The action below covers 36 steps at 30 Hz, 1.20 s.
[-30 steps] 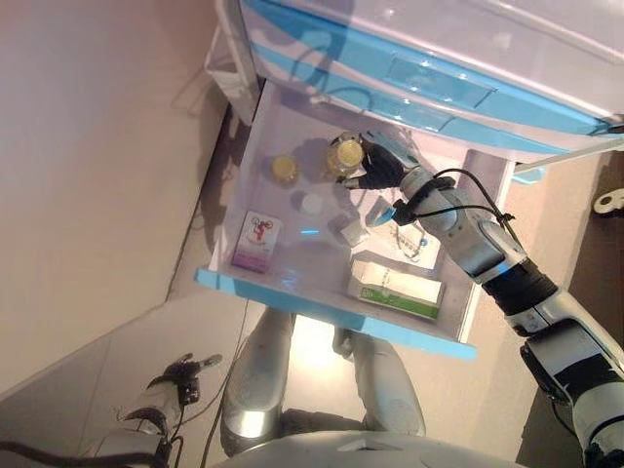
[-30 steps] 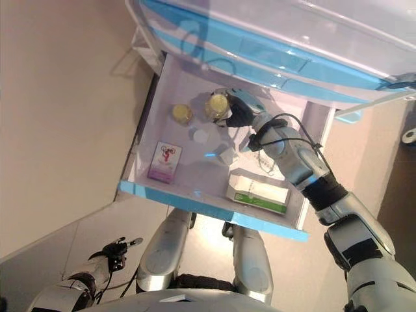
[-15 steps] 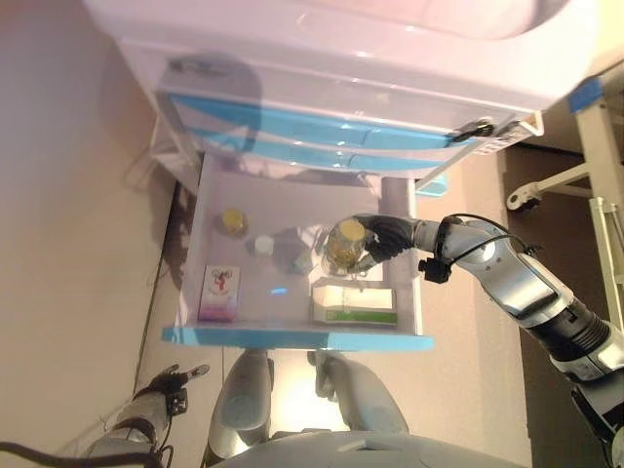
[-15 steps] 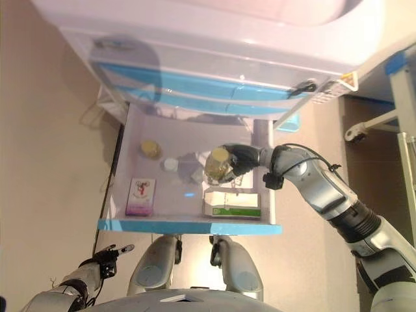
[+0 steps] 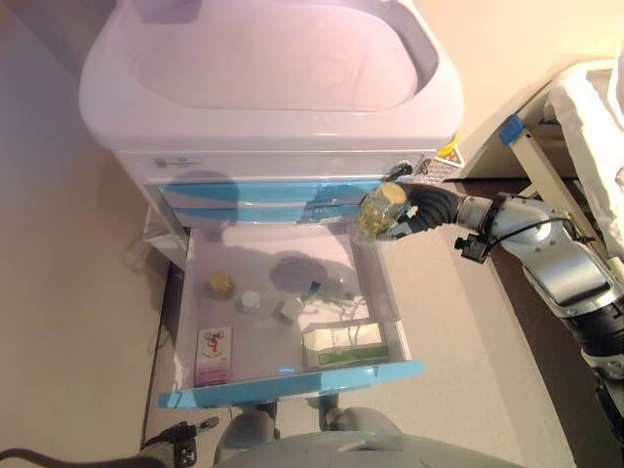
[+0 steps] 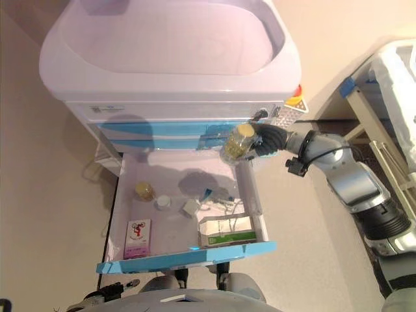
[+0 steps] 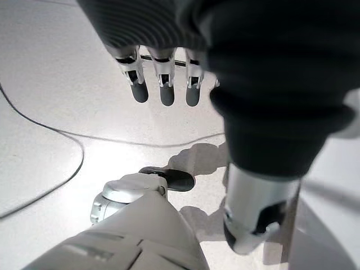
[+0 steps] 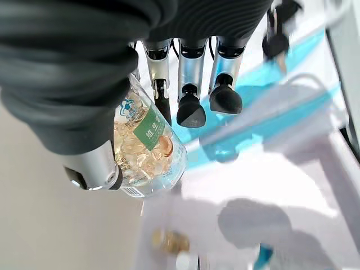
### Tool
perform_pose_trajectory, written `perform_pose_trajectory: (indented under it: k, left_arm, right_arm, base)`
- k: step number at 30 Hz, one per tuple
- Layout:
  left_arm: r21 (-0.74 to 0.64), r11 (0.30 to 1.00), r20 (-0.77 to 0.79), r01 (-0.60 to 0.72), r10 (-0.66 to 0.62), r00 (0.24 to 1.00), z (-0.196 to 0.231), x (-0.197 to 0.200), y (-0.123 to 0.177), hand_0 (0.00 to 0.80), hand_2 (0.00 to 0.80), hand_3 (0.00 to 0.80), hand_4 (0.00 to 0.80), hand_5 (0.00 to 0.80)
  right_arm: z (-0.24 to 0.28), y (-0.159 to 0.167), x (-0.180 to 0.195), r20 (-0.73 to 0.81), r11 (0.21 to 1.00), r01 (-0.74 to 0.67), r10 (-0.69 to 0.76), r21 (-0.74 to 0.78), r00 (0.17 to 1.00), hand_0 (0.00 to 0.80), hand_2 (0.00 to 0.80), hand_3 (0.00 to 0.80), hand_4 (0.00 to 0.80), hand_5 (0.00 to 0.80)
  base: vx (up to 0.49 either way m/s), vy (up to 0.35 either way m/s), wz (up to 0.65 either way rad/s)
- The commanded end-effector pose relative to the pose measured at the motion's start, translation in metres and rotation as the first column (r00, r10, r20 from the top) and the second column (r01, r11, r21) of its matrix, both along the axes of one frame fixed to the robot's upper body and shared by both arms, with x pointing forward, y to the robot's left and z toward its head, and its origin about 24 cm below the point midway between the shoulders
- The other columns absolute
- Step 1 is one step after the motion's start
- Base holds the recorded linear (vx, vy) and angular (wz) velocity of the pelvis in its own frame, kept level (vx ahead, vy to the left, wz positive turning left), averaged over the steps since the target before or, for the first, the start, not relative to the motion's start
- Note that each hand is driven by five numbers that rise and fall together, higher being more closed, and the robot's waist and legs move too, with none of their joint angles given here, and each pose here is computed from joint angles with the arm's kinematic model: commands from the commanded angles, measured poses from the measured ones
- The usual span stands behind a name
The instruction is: Open the drawer and pick up the medicine
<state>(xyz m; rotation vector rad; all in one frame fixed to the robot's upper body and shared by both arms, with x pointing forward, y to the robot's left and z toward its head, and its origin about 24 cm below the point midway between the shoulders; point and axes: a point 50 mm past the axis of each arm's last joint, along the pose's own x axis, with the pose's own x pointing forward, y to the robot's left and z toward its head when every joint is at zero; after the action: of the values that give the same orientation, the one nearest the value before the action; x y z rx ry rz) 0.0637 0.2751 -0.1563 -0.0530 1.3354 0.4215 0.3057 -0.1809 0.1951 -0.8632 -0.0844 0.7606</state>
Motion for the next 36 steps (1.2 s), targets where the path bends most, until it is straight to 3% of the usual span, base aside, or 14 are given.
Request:
perform_pose_trajectory:
  k: [1, 11, 18, 27, 36]
  left_arm:
    - [0.060, 0.998, -0.143, -0.018, 0.027, 0.989, 0.003, -0.030, 0.018, 0.000, 0.000, 0.000, 0.000, 0.000]
    - [0.072, 0.997, -0.203, -0.020, 0.034, 0.978, 0.005, -0.046, 0.025, 0.000, 0.000, 0.000, 0.000, 0.000]
    - [0.073, 0.997, -0.204, -0.006, 0.021, 0.979, 0.006, -0.047, 0.027, 0.000, 0.000, 0.000, 0.000, 0.000]
    - [0.086, 0.996, -0.227, -0.015, 0.034, 0.973, 0.007, -0.056, 0.032, 0.000, 0.000, 0.000, 0.000, 0.000]
    - [0.089, 0.996, -0.227, -0.025, 0.045, 0.973, 0.008, -0.060, 0.033, 0.000, 0.000, 0.000, 0.000, 0.000]
  right_arm:
    - [0.043, -0.001, 0.013, 0.148, 0.998, 0.019, -0.028, 0.060, 0.989, 0.800, 0.800, 0.800, 0.800, 0.800]
    - [0.059, -0.019, 0.051, 0.055, 0.982, 0.190, -0.191, 0.025, 0.980, 0.800, 0.800, 0.800, 0.800, 0.800]
    - [0.072, -0.024, 0.070, 0.031, 0.956, 0.273, -0.278, 0.110, 0.960, 0.800, 0.800, 0.800, 0.800, 0.800]
    - [0.098, -0.039, 0.079, 0.042, 0.914, 0.355, -0.369, 0.198, 0.928, 0.800, 0.800, 0.800, 0.800, 0.800]
    - [0.105, -0.056, 0.080, 0.025, 0.888, 0.431, -0.440, 0.160, 0.898, 0.800, 0.800, 0.800, 0.800, 0.800]
  base:
    - [0.070, 0.010, 0.09]
    - [0.079, 0.009, 0.19]
    - [0.082, 0.002, 0.15]
    - [0.060, 0.005, 0.16]
    - [0.028, 0.002, 0.06]
